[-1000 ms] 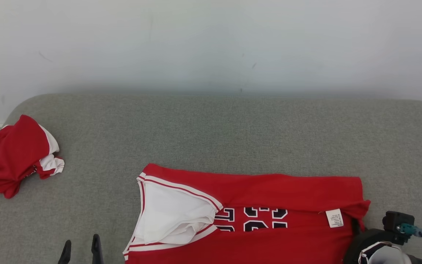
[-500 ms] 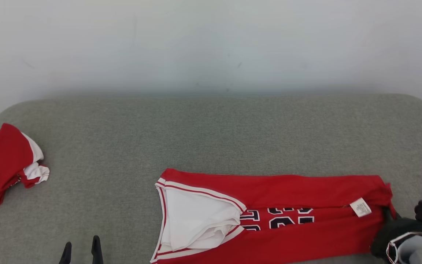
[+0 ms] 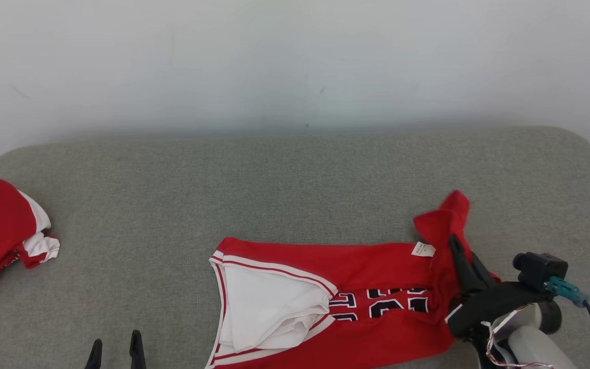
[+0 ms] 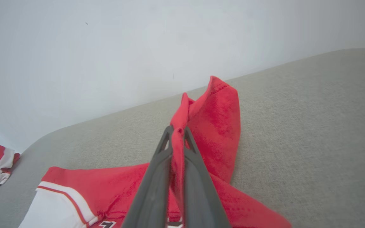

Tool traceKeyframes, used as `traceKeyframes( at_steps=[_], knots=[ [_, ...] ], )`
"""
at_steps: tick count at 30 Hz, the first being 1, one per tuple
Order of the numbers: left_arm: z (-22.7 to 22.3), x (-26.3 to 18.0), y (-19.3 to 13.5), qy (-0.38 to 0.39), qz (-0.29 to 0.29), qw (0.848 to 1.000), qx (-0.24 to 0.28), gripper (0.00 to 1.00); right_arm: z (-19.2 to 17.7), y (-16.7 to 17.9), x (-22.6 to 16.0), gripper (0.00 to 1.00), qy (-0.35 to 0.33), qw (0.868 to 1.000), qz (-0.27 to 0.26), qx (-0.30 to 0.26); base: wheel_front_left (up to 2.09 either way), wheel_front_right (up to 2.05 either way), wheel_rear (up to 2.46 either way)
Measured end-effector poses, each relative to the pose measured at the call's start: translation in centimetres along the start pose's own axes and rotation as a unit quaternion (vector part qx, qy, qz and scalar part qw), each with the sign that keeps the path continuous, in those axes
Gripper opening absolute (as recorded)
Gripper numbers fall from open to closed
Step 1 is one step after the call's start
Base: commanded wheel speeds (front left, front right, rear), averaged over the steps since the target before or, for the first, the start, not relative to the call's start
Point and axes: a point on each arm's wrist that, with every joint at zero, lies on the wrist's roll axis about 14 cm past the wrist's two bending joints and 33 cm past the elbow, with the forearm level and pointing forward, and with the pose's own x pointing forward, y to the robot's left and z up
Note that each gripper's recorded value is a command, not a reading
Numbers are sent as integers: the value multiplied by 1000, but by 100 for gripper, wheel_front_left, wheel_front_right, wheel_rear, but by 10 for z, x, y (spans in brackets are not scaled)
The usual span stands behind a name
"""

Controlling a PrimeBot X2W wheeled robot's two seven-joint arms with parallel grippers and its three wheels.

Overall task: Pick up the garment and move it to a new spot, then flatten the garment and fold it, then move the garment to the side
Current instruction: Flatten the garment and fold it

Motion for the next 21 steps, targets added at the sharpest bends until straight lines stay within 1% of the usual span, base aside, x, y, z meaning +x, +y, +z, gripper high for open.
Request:
traceKeyframes(
  at_steps=[5,12,16,21],
  knots=[
    [-2,-3,2,2,5,1000,-7,100,7,56,3,0,-11,997,77,18,0,0,0],
    [2,-9,9,-5,17,1000,-9,100,19,137,1,0,-21,983,176,44,0,0,0],
    [3,-15,16,-7,29,999,-13,100,20,171,-1,0,-15,975,215,52,0,0,0],
    [4,-21,21,-10,40,999,-15,100,13,202,-1,0,-3,967,249,57,0,0,0]
  ],
)
